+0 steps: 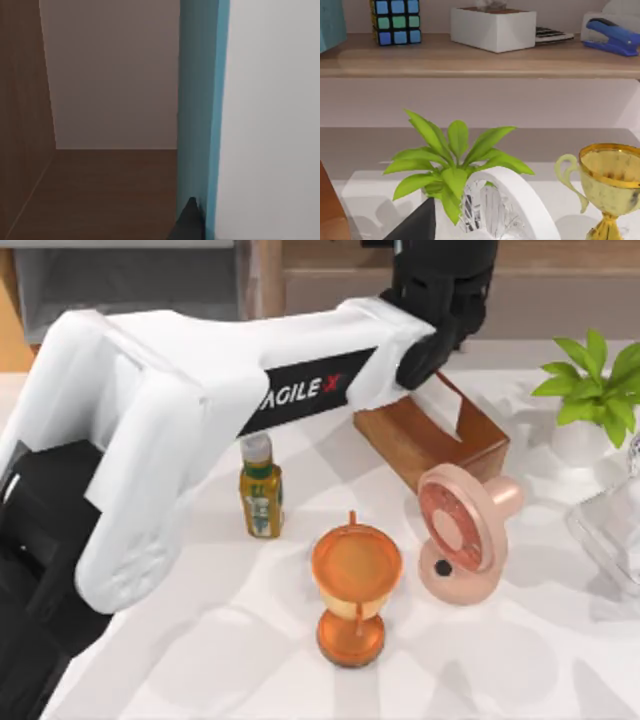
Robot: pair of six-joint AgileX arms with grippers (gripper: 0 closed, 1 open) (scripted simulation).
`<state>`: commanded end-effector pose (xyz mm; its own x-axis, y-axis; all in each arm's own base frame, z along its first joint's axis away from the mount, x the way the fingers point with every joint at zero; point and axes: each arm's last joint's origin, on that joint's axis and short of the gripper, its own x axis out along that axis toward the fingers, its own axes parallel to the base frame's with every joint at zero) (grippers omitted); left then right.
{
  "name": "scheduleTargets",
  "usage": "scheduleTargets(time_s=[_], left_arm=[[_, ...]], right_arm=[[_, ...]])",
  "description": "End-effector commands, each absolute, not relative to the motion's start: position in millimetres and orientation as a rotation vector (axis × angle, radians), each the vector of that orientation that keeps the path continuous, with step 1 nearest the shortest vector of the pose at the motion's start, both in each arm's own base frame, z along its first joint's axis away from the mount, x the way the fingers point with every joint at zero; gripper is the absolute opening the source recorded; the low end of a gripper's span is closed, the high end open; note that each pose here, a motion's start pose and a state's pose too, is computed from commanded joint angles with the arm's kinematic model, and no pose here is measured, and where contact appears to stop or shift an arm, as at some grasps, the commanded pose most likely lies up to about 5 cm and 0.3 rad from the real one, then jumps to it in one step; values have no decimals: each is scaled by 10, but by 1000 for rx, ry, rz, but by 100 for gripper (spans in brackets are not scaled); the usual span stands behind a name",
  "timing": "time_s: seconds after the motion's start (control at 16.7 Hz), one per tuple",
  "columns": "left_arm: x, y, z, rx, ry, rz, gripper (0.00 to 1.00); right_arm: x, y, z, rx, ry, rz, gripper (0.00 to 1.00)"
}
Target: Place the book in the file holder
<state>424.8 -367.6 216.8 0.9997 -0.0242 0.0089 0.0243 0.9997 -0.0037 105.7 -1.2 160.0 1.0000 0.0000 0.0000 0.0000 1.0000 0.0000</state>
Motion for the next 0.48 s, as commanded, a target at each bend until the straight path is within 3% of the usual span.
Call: scheduleTargets(time_s=[0.48], left_arm=[[3963, -3406, 2290, 224, -9, -184, 0]], right_arm=[[1057, -12, 1600, 0, 0, 0, 100]])
